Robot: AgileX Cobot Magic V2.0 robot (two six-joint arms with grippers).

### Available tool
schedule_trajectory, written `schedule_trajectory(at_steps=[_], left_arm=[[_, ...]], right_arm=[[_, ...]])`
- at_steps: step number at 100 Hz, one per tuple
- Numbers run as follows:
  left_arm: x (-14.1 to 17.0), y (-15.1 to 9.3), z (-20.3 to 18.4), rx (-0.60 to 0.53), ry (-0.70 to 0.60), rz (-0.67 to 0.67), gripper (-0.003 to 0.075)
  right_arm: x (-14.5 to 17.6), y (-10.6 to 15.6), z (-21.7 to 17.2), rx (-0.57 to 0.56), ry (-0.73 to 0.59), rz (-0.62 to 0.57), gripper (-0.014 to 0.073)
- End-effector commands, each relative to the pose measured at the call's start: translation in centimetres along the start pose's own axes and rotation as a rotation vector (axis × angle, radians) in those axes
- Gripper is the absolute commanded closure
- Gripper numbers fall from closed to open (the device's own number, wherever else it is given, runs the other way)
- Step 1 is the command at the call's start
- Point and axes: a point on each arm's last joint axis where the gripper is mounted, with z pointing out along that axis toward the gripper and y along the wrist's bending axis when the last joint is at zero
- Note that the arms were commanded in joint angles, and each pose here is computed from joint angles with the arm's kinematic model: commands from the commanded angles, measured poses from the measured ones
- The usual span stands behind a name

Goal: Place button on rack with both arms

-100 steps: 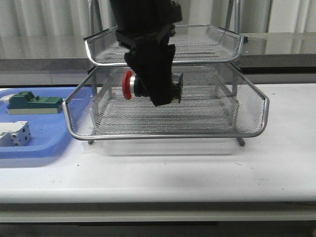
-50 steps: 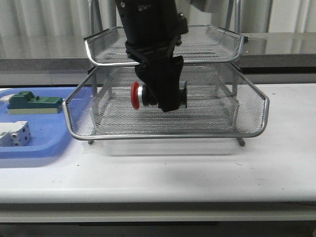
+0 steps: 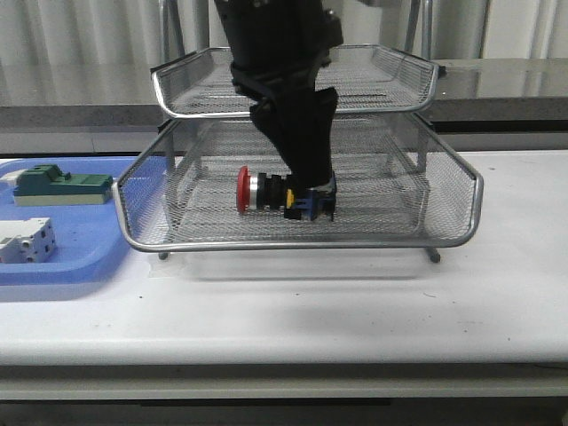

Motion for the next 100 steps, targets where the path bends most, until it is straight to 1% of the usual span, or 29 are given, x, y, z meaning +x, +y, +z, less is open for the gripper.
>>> schedule_trajectory(at_steps=[1, 16, 28, 36, 47, 54, 68, 78, 85, 100], left_arm=[[-1.1, 0.2, -4.3, -0.07, -0.116, -0.049, 0.031], [-0.9, 0.4, -6.5, -0.101, -0.154, -0.095, 0.031], [0.4, 0.9, -8.4, -0.11, -0.149, -0.175, 0.031], [2.0, 1.9, -10.0, -0.124, -0.143, -0.282, 0.0312], [4.4, 3.1, -11.7, -0.15, -0.137, -0.395, 0.0312], [6.0, 3.7, -12.9, -0.172, -0.136, -0.444, 0.0312], [9.1, 4.3, -15.2, -0.223, -0.148, -0.553, 0.0312], [11.6, 4.1, -16.6, -0.274, -0.171, -0.645, 0.0315], [13.3, 3.7, -17.6, -0.329, -0.206, -0.692, 0.0314], [16.6, 1.6, -19.5, -0.451, -0.295, -0.785, 0.0314]], right_arm=[[-1.3, 0.0, -0.8, 0.009, -0.088, 0.0, 0.0665], [-1.3, 0.0, -0.8, 0.009, -0.088, 0.0, 0.0665], [-1.3, 0.0, -0.8, 0.009, -0.088, 0.0, 0.0665], [-1.3, 0.0, -0.8, 0.009, -0.088, 0.0, 0.0665], [-1.3, 0.0, -0.8, 0.009, -0.088, 0.0, 0.0665], [-1.3, 0.0, -0.8, 0.009, -0.088, 0.0, 0.0665], [-1.3, 0.0, -0.8, 0.009, -0.088, 0.0, 0.0665], [-1.3, 0.0, -0.8, 0.009, -0.088, 0.0, 0.0665], [-1.3, 0.0, -0.8, 0.009, -0.088, 0.0, 0.0665], [-1.3, 0.0, -0.8, 0.009, -0.088, 0.0, 0.0665]])
